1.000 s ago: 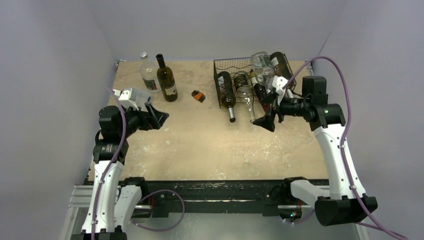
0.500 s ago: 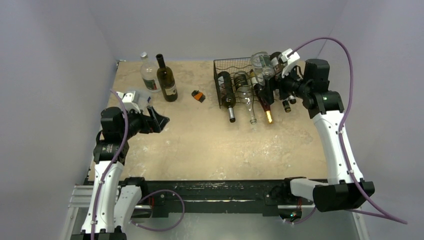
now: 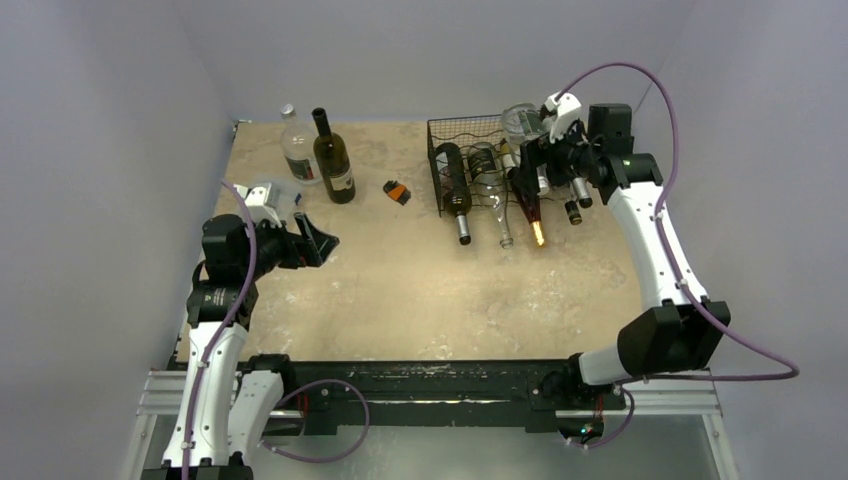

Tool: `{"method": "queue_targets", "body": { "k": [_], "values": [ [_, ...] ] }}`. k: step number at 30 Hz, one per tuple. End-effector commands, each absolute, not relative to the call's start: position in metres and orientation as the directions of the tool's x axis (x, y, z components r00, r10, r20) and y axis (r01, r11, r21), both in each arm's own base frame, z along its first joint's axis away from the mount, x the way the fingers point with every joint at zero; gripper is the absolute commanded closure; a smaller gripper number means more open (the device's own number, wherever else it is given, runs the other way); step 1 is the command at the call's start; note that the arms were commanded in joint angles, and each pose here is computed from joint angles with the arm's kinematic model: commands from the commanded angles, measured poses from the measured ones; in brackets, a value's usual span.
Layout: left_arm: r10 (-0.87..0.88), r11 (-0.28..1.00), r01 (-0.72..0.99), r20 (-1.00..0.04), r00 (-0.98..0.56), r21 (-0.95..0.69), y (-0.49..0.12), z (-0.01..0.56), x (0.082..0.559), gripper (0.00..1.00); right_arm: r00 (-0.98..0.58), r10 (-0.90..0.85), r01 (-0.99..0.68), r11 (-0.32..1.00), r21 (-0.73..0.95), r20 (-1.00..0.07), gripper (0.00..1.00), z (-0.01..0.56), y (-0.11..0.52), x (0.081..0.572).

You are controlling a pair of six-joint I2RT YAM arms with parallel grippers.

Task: Take the wine bottle off the wine rack
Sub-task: Pick up the wine bottle from the wine rack.

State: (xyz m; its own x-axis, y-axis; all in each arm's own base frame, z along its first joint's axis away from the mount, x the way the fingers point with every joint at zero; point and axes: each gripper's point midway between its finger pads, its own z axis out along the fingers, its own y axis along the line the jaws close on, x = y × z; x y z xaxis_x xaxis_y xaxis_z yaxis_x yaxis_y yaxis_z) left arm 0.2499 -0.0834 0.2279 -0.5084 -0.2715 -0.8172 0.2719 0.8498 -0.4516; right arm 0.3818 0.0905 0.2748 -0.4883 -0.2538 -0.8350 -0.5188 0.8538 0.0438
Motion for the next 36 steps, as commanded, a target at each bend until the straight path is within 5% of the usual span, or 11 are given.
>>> {"method": "queue_targets", "body": {
  "k": [1,36],
  "values": [
    [-0.256,0.851,0.301,-0.839,-0.48,-0.431,-0.085,0.237,0.25,0.05,-0.439,-0.313,-0.556,0.831,-0.018,-0.842,0.01,0.288,0.088,0.394],
    [-0.249,0.851,0.307,-0.841,-0.48,-0.427,-0.085,0.237,0.25,0.04,-0.471,-0.27,-0.502,0.865,0.003,-0.839,0.01,0.259,0.078,0.456]
  ]
}}
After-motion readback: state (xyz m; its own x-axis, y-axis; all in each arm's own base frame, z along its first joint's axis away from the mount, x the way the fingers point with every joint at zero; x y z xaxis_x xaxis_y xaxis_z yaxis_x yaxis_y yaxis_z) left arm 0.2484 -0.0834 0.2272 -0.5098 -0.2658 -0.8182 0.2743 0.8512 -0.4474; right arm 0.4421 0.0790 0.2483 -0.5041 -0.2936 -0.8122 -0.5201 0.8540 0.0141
